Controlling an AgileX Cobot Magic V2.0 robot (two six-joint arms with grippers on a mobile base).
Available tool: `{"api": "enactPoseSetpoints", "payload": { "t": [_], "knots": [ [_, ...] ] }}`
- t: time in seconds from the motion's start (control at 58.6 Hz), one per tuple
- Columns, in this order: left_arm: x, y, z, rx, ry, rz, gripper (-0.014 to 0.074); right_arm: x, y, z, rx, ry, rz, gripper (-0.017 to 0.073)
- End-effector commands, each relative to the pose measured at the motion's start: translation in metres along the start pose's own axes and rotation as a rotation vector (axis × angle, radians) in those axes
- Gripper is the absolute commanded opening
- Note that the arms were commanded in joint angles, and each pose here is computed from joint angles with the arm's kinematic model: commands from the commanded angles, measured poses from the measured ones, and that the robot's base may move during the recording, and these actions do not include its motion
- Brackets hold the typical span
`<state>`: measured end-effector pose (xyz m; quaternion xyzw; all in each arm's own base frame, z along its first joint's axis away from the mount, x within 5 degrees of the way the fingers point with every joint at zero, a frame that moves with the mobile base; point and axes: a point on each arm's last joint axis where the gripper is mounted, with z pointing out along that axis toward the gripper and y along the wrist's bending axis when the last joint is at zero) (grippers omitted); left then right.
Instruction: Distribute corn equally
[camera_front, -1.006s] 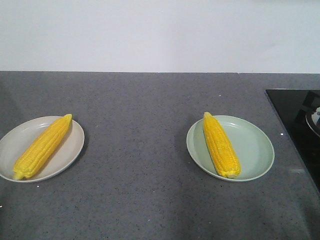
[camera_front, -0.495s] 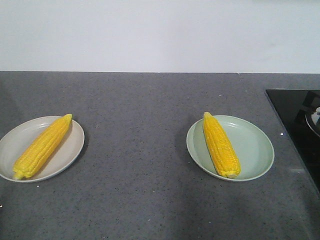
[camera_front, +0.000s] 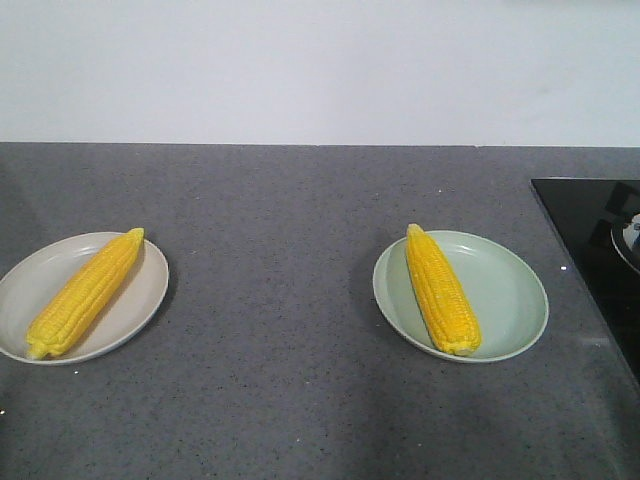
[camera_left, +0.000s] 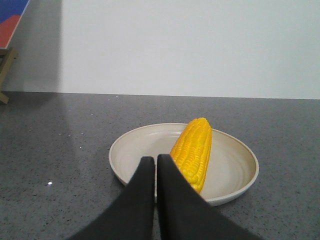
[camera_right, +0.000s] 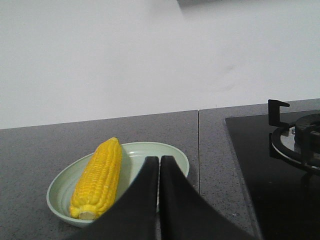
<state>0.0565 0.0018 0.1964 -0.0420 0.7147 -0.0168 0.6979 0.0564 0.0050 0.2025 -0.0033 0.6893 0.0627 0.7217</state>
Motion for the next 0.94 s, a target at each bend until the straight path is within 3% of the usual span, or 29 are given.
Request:
{"api": "enactPoseSetpoints", "payload": {
  "t": [0.0, 0.921],
  "knots": [
    [-0.0158, -0.0012, -0.0029, 0.010, -0.117, -0.004, -0.0006, -0.0011, 0.0011, -0.0002, -0.015, -0.067, -0.004, -0.0002],
    [-0.0158, -0.0012, -0.0029, 0.010, -0.117, -0.004, -0.0006, -0.0011, 0.0011, -0.0002, -0.015, -0.067, -0.004, -0.0002]
  ]
}}
